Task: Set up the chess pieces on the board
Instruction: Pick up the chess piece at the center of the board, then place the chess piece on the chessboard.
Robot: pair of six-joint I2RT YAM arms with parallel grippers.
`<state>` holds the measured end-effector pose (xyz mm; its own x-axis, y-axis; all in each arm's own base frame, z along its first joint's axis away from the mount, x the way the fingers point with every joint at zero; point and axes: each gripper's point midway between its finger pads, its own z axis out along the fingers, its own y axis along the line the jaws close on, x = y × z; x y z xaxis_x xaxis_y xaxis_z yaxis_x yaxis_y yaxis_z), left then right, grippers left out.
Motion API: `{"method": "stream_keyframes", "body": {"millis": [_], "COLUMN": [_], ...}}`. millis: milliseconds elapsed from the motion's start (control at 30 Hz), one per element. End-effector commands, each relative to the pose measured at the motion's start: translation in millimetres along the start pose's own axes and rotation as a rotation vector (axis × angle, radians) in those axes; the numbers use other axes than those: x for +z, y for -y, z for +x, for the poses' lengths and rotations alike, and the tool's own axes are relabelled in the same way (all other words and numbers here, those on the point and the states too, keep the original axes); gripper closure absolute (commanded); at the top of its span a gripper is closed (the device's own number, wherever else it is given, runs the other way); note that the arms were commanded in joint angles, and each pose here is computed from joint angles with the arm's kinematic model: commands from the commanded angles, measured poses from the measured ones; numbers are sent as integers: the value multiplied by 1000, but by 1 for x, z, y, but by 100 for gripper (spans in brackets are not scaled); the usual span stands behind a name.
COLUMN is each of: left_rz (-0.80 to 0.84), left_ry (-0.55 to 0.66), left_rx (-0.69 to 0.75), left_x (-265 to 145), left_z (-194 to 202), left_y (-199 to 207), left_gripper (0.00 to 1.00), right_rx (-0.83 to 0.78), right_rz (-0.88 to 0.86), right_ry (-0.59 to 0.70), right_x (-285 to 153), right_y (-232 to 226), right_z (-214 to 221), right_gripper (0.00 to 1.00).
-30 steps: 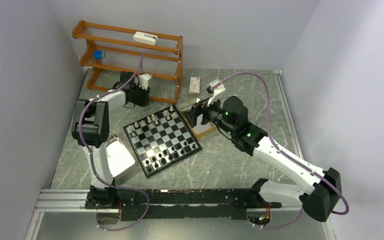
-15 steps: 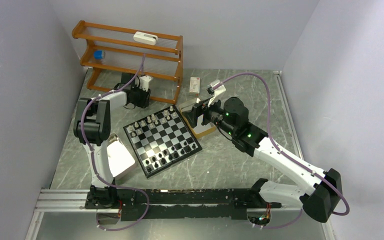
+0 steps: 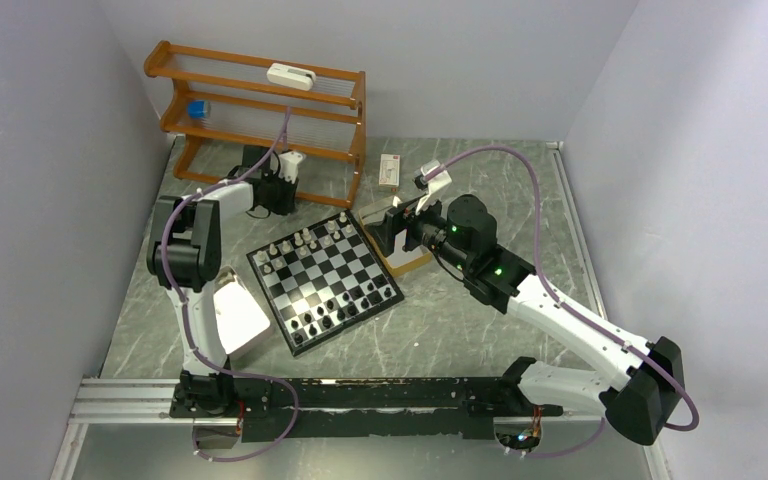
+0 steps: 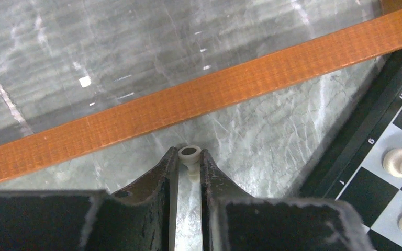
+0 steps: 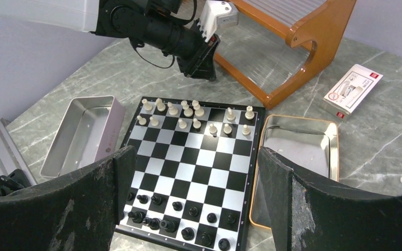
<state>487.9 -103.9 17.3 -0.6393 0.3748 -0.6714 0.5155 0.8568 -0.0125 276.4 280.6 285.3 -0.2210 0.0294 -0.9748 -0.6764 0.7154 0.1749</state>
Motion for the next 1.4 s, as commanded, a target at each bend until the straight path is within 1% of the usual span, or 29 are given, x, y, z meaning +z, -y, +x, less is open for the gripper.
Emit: {"method": "stream_keyframes", "body": {"millis": [0,300,433,567,733,833,1000,1100,1200,1300,1367], "left_rz": [4,22,63,119,220,222,213,168,162,72,76], "left_ry": [-27,-50,-72,-155,-260,-319,-379,-474,-471,-520,-527], "left_rx": [-9,-51,-79,-127,-168,-135,-69,-16,23,81,122], "left_x": [-20,-53,-70,-97,-134,-151,-170,-177,-180,-182,-179], "left_z": [-8,-15,-22,-22,-8,3,20,42,46,53,55], "left_y": [3,14,24,39,70,89,116,122,130,125,132], "left_gripper": [87,88,89,88,88,87,86,85,85,83,82], "right_rx": [-8,-9,-9,-9,-7,-5,4,7,5,5,5], "right_rz": [2,1,-1,-1,-3,-7,-12,-17,-14,24,36], "right_ry": [46,66,76,80,98,114,130,129,137,160,175], "right_x": [-5,-13,-15,-17,-22,-26,-29,-30,-33,-37,-41], "right_y": [0,-1,-2,-2,-3,-4,-6,-7,-7,-1,1], "right_z": [-13,-21,-26,-27,-33,-38,-40,-42,-46,-52,-56], "right_gripper": [10,10,9,9,9,9,9,9,9,9,9]}}
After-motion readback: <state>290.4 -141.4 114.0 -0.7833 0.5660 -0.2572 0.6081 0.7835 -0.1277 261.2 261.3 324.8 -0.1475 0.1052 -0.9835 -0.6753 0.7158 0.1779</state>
